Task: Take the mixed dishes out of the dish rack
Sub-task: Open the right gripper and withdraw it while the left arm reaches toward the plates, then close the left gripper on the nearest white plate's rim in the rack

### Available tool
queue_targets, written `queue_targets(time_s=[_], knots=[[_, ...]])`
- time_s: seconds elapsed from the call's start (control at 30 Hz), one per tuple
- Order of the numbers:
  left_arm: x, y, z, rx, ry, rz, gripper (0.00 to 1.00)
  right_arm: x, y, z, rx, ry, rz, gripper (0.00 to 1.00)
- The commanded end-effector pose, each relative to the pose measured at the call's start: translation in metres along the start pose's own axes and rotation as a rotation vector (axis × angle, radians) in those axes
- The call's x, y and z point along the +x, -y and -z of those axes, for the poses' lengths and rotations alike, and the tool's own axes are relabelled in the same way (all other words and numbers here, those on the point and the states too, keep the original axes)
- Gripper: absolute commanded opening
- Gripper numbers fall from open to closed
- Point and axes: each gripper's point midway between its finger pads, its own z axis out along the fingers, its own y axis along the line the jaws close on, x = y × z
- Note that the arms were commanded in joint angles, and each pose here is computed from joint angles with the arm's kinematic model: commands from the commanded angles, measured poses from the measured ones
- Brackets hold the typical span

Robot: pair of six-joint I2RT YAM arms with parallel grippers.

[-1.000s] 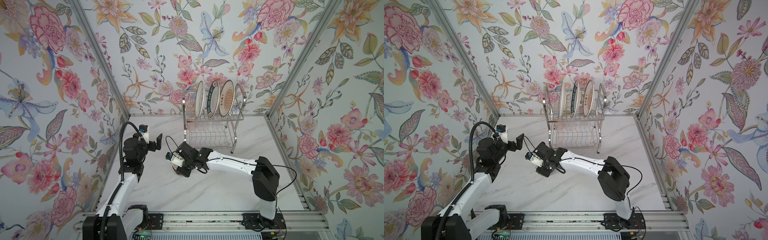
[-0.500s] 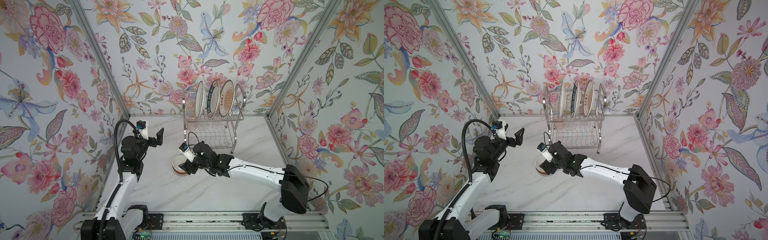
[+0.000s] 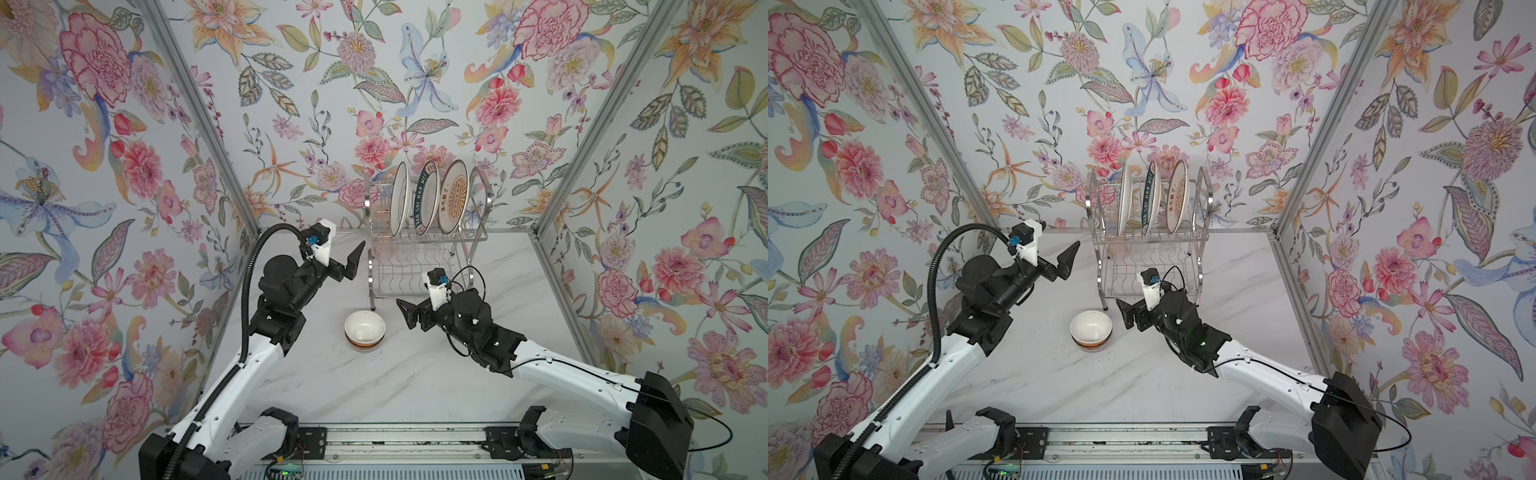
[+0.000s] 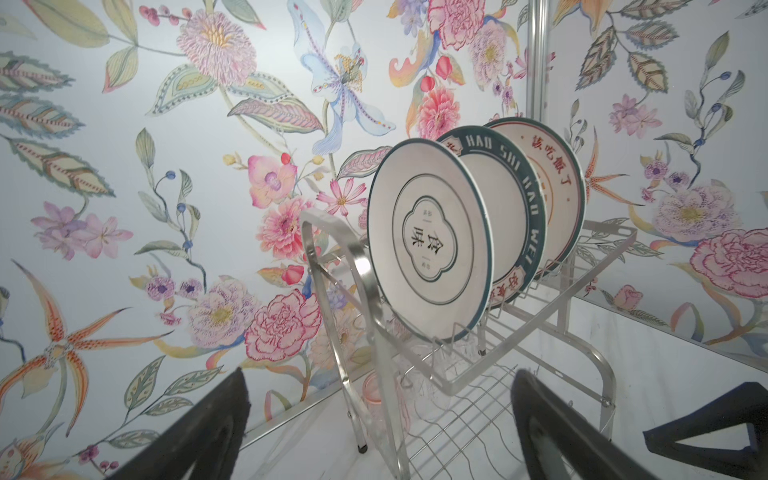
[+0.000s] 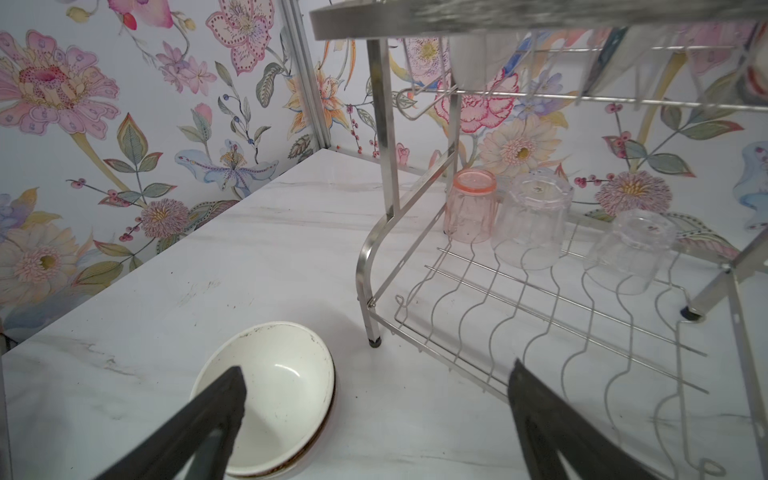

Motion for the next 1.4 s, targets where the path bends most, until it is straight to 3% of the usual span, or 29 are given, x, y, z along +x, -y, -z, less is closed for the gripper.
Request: queue_targets(time_s=[0.0, 0.3, 0.53, 0.87, 0.9, 1.07, 1.37], knots=[[-0.01, 0.009, -0.011, 0.003, -0.017, -0.055, 0.99, -0.014, 0.015, 0.014, 0.034, 0.082, -0.045, 0.99], [-0.019, 0.064, -0.05, 0.127, -0.036, -0.07, 0.95, -0.02, 0.045, 0.044, 0.087, 0.157, -0.07, 0.99], [-0.016, 0.076, -0.086, 0.114, -0.04, -0.053, 0.85, -0.022, 0.055, 0.053, 0.088, 0.175, -0.083, 0.99], [-0.014, 0.07, -0.127, 0.04, -0.03, 0.012, 0.63, -0.027, 0.068, 0.066, 0.114, 0.22, -0.105, 0.99], [0.003, 0.074, -0.136, 0.04, -0.06, 0.019, 0.59, -0.027, 0.069, 0.067, 0.115, 0.221, -0.105, 0.99], [0.007, 0.077, -0.144, 0.037, -0.061, 0.045, 0.46, -0.024, 0.068, 0.066, 0.103, 0.22, -0.106, 0.99], [0.018, 0.078, -0.148, 0.017, -0.087, 0.052, 0.32, -0.024, 0.083, 0.065, 0.129, 0.23, -0.118, 0.99]])
